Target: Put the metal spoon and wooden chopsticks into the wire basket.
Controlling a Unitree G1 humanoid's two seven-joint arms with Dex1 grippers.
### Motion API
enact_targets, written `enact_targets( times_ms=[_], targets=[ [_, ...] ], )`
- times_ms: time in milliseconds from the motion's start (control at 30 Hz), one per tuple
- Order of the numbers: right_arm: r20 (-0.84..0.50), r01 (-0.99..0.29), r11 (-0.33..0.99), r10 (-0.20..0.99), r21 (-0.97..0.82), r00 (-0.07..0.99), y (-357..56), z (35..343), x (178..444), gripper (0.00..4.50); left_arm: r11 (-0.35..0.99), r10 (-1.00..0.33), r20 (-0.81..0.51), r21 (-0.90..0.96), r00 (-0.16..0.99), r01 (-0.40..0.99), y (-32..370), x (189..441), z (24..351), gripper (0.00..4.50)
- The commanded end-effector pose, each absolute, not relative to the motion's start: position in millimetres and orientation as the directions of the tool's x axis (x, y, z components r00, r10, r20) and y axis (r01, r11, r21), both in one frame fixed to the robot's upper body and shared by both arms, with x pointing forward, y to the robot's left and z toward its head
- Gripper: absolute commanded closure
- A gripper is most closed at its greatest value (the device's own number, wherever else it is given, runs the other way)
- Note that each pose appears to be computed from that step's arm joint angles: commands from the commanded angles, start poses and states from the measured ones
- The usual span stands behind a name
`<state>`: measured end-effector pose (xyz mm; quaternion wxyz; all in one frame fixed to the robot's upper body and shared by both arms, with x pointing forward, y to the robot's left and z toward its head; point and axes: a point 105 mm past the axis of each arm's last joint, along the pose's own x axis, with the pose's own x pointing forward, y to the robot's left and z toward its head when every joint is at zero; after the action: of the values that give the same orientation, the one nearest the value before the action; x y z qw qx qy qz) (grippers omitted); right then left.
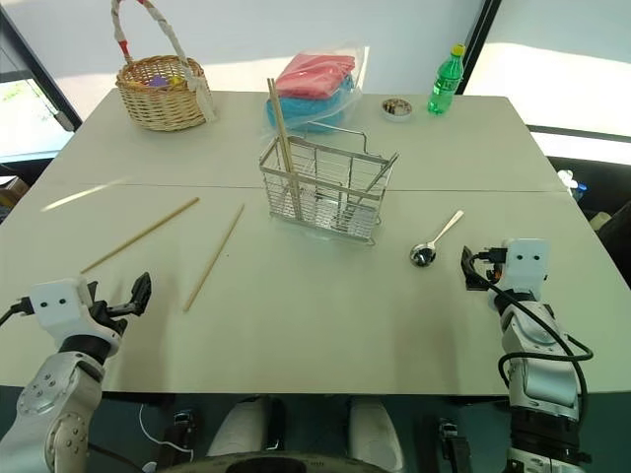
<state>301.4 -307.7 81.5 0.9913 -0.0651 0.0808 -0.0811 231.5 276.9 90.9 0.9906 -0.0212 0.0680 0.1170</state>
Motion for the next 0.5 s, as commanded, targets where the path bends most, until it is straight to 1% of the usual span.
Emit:
enact_targets(
  times_ms=[33, 133, 500],
  targets=[
    [-0.080, 0.155, 0.976, -0.168, -0.153, 0.982, -304.8, 102.6, 303.2, 0.06, 0.969, 0.247, -0.110, 0.009, 0.963, -0.248, 282.4, 230.0, 100.4, 0.02],
    [-0.078, 0.154, 0.976, -0.168, -0.152, 0.983, -303.8, 104.4, 303.9, 0.06, 0.967, 0.253, -0.127, 0.000, 0.959, -0.255, 283.2, 230.1, 97.5, 0.02],
    [-0.072, 0.154, 0.976, -0.166, -0.152, 0.983, -302.4, 110.4, 306.4, 0.06, 0.969, 0.247, -0.119, 0.015, 0.962, -0.247, 281.0, 232.7, 100.9, 0.02]
  ],
)
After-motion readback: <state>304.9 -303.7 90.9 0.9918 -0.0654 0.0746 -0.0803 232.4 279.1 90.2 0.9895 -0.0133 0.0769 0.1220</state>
